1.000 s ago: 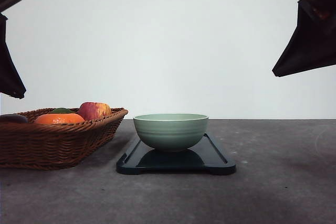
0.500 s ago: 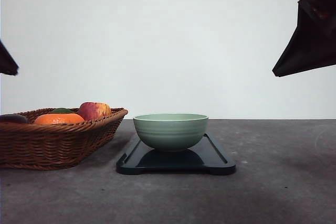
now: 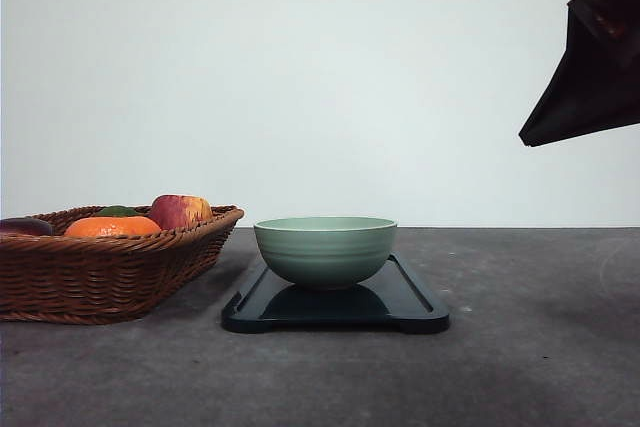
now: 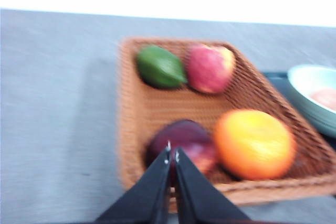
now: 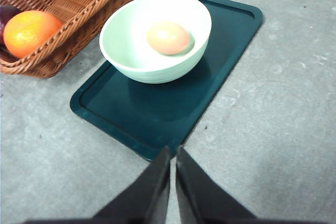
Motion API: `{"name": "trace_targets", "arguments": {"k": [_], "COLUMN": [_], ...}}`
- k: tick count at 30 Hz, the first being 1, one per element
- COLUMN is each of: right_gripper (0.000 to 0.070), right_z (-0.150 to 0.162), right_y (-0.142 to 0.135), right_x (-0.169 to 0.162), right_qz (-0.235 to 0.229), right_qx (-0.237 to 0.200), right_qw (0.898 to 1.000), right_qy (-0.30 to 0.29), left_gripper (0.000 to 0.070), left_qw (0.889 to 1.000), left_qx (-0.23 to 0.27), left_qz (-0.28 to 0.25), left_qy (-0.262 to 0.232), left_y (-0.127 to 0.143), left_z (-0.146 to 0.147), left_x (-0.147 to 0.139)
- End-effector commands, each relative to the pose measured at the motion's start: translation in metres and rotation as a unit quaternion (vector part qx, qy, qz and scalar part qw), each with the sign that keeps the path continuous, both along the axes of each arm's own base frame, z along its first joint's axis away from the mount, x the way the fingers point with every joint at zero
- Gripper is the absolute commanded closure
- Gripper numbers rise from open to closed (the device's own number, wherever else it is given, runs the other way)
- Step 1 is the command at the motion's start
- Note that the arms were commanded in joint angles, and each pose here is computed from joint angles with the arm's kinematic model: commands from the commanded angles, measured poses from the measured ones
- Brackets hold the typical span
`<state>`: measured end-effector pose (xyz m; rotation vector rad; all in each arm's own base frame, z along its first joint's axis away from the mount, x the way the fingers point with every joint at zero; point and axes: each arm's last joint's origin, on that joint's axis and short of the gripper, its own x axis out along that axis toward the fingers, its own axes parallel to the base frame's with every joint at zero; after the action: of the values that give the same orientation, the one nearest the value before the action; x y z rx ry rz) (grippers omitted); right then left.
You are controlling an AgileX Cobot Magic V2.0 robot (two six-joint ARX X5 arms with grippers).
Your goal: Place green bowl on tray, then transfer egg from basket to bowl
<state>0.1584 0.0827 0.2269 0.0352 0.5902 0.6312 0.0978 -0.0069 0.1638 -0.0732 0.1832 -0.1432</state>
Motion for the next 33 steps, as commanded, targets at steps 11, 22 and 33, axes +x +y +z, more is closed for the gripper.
{"name": "trace_targets", "arguments": {"k": [11,22,33], "right_gripper": [0.0689,0.0689,0.0689], "right_z": [0.003,0.006,-0.009], "right_y": [0.002,0.002,-0.022], "right_x": [0.001,0.003,-0.021], "right_qz": [0.005,0.005,-0.078], "right_qx": [0.003,0.012,-0.055], "right_qw": [1.0,0.999,0.985], "right_qy": [-0.012,-0.031,-0.146], "left_gripper": [0.07,0.07,0.07], "left_qw": [0.999,0.999,0.999], "left_qx": [0.015,0.015,0.015], "left_qz": [0.027,0.027,0.027], "left_qy": [-0.027,-0.027,-0.027], "left_y": [0.003,0.003,0.003], "left_z": [-0.009,-0.009,-0.009], "left_x": [-0.002,-0.002,-0.002]}}
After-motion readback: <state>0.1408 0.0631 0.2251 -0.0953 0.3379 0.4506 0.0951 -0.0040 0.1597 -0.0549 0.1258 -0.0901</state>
